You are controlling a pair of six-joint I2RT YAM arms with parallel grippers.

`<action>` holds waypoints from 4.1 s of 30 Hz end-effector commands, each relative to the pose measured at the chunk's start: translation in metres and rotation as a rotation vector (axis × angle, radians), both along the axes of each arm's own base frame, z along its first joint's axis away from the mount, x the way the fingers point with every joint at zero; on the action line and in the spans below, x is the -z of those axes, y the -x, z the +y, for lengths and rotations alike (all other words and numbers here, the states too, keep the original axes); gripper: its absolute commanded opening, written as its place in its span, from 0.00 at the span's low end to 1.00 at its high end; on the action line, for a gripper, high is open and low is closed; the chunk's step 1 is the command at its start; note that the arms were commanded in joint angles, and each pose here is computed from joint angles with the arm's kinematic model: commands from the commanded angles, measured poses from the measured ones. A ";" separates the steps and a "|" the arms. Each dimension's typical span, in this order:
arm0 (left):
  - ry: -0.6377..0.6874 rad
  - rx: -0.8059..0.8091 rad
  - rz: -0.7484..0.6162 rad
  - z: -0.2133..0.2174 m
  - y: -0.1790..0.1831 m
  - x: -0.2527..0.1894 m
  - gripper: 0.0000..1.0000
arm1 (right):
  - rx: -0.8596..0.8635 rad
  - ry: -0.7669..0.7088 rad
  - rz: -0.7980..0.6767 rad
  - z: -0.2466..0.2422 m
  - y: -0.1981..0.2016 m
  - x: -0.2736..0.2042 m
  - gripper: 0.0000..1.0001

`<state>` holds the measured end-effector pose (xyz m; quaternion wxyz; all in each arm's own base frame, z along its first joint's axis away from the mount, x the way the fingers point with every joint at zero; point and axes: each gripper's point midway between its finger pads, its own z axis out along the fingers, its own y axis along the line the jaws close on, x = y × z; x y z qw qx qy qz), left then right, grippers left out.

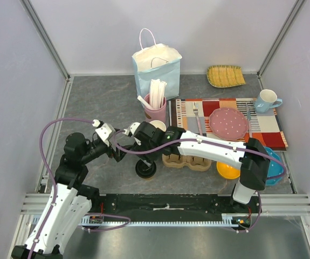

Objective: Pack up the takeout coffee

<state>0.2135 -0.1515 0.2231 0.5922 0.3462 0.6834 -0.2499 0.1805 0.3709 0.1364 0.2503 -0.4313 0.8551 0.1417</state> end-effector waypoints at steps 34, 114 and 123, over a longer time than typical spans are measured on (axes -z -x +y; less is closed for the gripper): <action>0.039 -0.042 -0.044 0.001 -0.014 -0.020 0.89 | -0.005 -0.262 -0.059 0.018 -0.010 -0.091 0.78; -0.519 -0.286 0.280 0.075 -0.094 -0.056 0.02 | 0.335 -0.579 -0.115 -0.141 -0.160 -0.147 0.91; -0.484 -0.306 0.383 0.082 -0.040 -0.029 0.02 | 0.347 -0.597 -0.127 -0.141 -0.160 -0.156 0.91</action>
